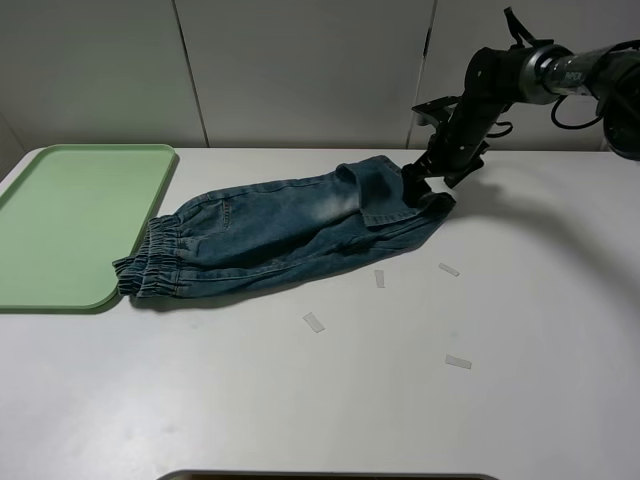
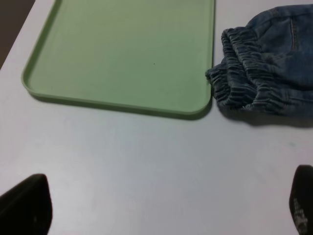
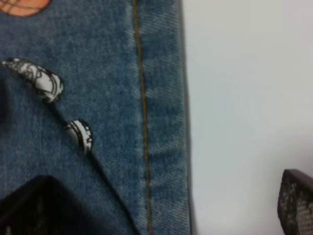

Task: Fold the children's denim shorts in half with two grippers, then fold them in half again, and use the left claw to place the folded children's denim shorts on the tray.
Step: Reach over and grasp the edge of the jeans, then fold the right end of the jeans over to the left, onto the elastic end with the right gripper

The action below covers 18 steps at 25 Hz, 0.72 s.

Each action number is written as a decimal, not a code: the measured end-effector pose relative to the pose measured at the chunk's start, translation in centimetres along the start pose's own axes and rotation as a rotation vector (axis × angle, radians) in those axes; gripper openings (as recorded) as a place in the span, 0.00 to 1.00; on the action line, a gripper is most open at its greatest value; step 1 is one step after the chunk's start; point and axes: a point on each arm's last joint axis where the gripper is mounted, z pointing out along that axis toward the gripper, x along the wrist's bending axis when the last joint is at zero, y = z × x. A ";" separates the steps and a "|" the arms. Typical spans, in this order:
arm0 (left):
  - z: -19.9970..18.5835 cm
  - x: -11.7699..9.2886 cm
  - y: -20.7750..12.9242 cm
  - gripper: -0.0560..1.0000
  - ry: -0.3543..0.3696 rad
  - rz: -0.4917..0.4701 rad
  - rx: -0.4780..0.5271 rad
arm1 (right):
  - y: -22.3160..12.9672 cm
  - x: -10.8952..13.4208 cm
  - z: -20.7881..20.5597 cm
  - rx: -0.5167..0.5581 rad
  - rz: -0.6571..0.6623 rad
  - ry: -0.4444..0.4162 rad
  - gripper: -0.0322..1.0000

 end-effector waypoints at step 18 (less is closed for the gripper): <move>0.0 0.0 0.0 0.97 0.000 0.000 0.000 | -0.2 0.5 0.6 0.029 0.020 0.068 0.26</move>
